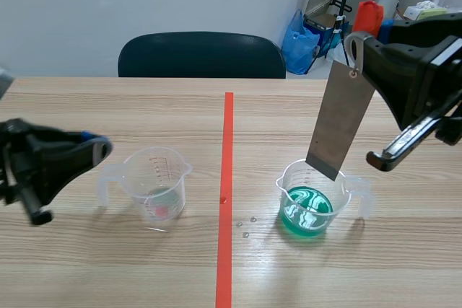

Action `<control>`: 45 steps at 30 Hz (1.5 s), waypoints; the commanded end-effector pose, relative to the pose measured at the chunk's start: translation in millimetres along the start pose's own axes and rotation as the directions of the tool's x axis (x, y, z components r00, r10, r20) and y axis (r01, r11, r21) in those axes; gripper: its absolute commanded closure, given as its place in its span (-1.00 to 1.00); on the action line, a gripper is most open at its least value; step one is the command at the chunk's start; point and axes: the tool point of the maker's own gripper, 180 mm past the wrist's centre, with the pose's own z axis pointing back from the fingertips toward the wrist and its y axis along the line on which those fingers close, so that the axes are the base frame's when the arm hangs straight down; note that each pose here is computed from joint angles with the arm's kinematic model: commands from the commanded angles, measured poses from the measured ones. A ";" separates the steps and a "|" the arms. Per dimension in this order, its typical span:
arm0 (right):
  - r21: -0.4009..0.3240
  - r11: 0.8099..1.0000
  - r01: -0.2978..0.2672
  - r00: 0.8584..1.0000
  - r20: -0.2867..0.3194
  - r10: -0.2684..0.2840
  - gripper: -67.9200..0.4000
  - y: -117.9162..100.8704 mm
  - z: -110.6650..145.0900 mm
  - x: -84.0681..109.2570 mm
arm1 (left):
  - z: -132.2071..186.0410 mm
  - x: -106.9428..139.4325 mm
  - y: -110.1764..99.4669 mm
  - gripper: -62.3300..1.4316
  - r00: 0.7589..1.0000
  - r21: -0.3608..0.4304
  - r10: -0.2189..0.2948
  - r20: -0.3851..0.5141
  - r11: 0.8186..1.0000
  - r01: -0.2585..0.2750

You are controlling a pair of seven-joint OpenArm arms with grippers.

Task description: Do the redox reaction experiment

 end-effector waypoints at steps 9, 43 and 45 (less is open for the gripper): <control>-0.003 1.000 -0.020 0.999 0.039 0.020 0.95 -3.1 -1.1 12.0 | 102.8 -57.3 -24.2 0.89 0.997 0.111 -0.001 -0.071 0.994 0.009; -0.003 1.000 -0.020 0.999 0.040 0.020 0.95 -3.2 -1.1 12.1 | 191.6 -69.6 -53.8 -1.00 0.983 0.258 -0.110 -0.148 0.955 0.146; -0.003 1.000 -0.020 0.999 0.040 0.020 0.95 -3.2 -1.1 12.1 | 191.5 -69.6 -54.1 -1.00 0.983 0.256 -0.109 -0.148 0.956 0.144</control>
